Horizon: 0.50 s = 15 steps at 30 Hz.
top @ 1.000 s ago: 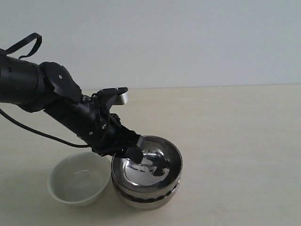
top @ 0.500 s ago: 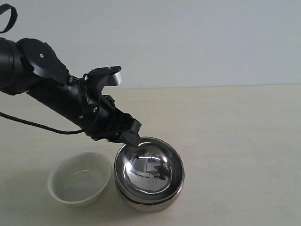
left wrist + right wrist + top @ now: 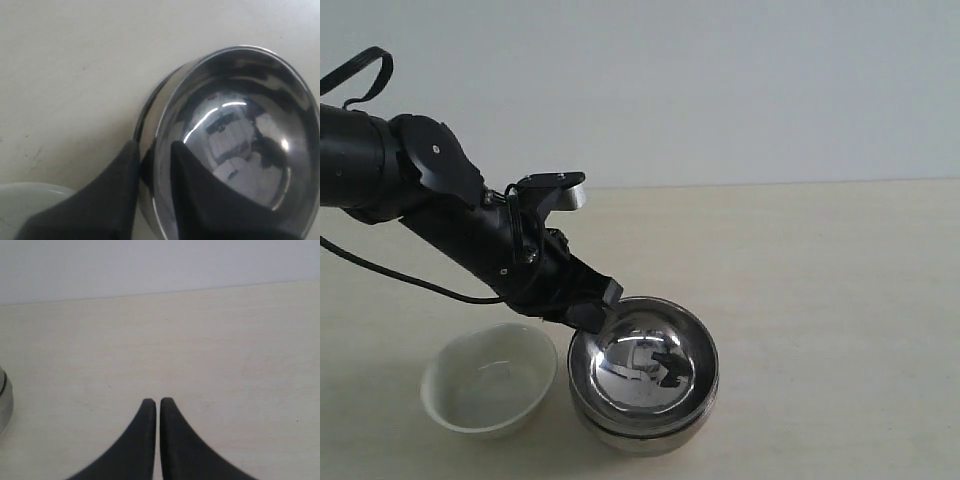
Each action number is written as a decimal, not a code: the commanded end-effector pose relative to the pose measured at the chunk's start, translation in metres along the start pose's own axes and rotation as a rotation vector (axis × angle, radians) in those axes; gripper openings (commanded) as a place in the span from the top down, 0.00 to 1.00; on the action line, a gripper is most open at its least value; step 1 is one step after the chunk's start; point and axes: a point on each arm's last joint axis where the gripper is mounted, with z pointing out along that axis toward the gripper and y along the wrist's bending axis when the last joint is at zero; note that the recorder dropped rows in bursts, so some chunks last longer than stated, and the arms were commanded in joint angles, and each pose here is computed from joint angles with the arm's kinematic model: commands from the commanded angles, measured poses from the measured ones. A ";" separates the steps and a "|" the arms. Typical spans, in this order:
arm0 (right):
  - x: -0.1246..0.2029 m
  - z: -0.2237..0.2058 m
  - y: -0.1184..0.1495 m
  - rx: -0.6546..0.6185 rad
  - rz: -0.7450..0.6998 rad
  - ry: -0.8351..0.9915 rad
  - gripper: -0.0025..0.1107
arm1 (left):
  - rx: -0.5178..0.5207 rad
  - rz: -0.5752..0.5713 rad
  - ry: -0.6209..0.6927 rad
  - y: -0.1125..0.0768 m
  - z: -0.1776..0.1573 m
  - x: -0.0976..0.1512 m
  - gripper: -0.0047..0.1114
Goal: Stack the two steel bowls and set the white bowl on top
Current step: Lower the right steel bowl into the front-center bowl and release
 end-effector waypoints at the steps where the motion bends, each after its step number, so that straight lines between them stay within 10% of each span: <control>1: -0.001 -0.001 0.000 -0.002 -0.009 -0.013 0.98 | -0.015 -0.012 -0.028 0.002 0.001 -0.004 0.85; 15: -0.001 -0.001 0.000 -0.002 -0.009 -0.013 0.98 | -0.019 0.018 -0.003 0.001 -0.003 -0.001 0.85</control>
